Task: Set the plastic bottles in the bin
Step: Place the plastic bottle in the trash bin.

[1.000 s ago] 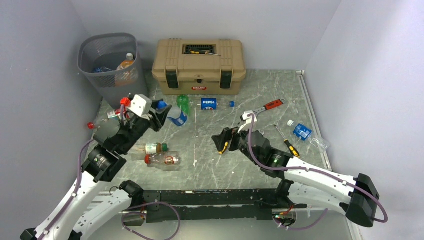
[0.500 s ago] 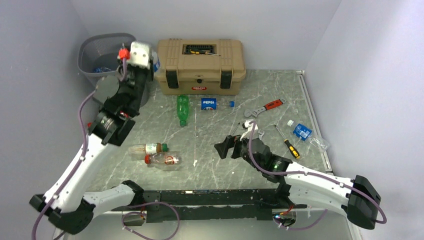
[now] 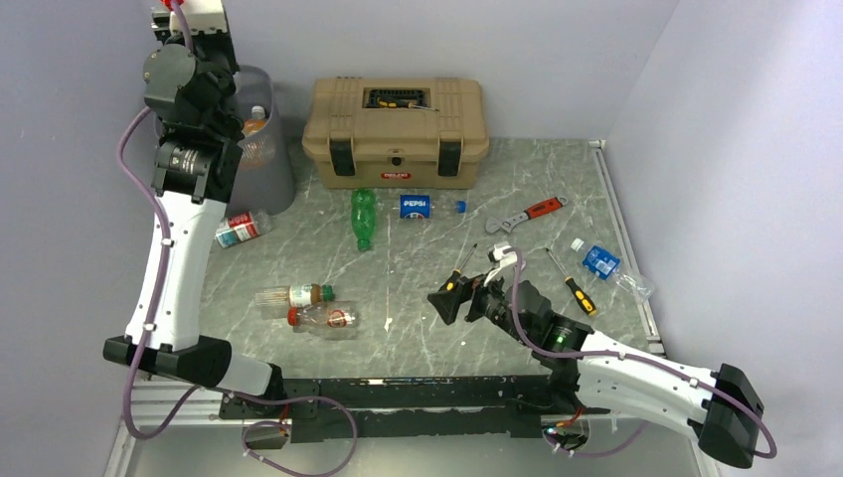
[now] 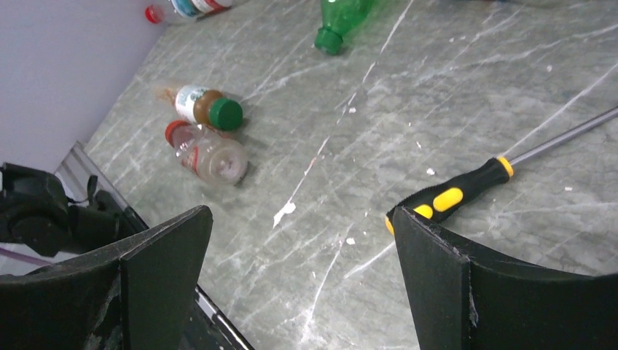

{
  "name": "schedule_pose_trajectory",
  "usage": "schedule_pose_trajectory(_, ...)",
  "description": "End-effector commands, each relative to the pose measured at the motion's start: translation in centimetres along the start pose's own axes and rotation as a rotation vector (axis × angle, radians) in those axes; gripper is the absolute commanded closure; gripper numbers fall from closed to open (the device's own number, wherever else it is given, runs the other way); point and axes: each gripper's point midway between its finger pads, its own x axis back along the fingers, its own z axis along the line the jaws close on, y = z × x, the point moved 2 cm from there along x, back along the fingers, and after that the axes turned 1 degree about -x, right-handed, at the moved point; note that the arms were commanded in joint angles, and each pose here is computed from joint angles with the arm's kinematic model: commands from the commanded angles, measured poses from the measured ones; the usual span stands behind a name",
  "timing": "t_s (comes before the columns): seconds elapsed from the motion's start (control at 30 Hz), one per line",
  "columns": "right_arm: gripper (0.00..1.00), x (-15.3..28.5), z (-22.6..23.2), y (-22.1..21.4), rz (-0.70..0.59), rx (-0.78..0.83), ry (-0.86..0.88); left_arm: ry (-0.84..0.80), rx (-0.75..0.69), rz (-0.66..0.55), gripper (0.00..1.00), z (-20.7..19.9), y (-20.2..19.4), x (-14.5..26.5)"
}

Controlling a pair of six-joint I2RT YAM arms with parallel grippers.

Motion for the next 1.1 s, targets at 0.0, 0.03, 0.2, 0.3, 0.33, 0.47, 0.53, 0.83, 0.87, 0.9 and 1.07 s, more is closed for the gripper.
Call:
schedule_pose_trajectory(0.0,0.01,0.1,1.1,-0.1,-0.002,-0.017,0.073,0.155,0.013,-0.051,1.0,3.3,0.9,-1.4)
schedule_pose_trajectory(0.03,0.01,0.1,1.1,-0.2,0.003,-0.015,0.077,0.176,-0.007,-0.048,1.0,3.9,0.3,-2.0)
schedule_pose_trajectory(0.2,0.01,0.7,1.3,0.1,0.008,0.006,0.089,0.219,-0.047,-0.035,1.0,5.8,-4.8,-4.0)
schedule_pose_trajectory(0.3,0.01,1.4,1.1,0.3,-0.005,0.013,0.092,0.185,0.007,-0.024,1.0,7.6,-8.6,-4.7)
schedule_pose_trajectory(0.33,0.01,1.6,1.0,0.3,-0.009,0.013,0.092,0.171,0.035,0.005,1.0,8.1,-9.9,-5.1)
schedule_pose_trajectory(0.47,0.01,2.0,0.2,0.0,-0.027,0.017,0.073,0.097,0.134,0.135,1.0,7.8,-14.1,-6.1)
schedule_pose_trajectory(0.53,0.01,2.0,0.0,0.0,-0.026,0.025,0.062,0.059,0.162,0.228,1.0,6.7,-16.1,-6.2)
schedule_pose_trajectory(0.83,0.01,1.9,-0.4,-0.2,-0.016,0.033,0.037,0.119,0.181,0.536,1.0,6.9,-23.2,-4.4)
schedule_pose_trajectory(0.87,0.01,1.9,-0.5,-0.2,-0.016,0.032,0.035,0.114,0.184,0.55,1.0,6.8,-23.8,-4.4)
schedule_pose_trajectory(0.9,0.01,1.9,-0.5,-0.2,-0.016,0.032,0.034,0.107,0.189,0.564,1.0,6.5,-24.3,-4.5)
schedule_pose_trajectory(1.07,0.01,2.0,-0.5,0.0,-0.014,0.032,0.024,0.092,0.214,0.638,1.0,5.6,-27.5,-4.3)
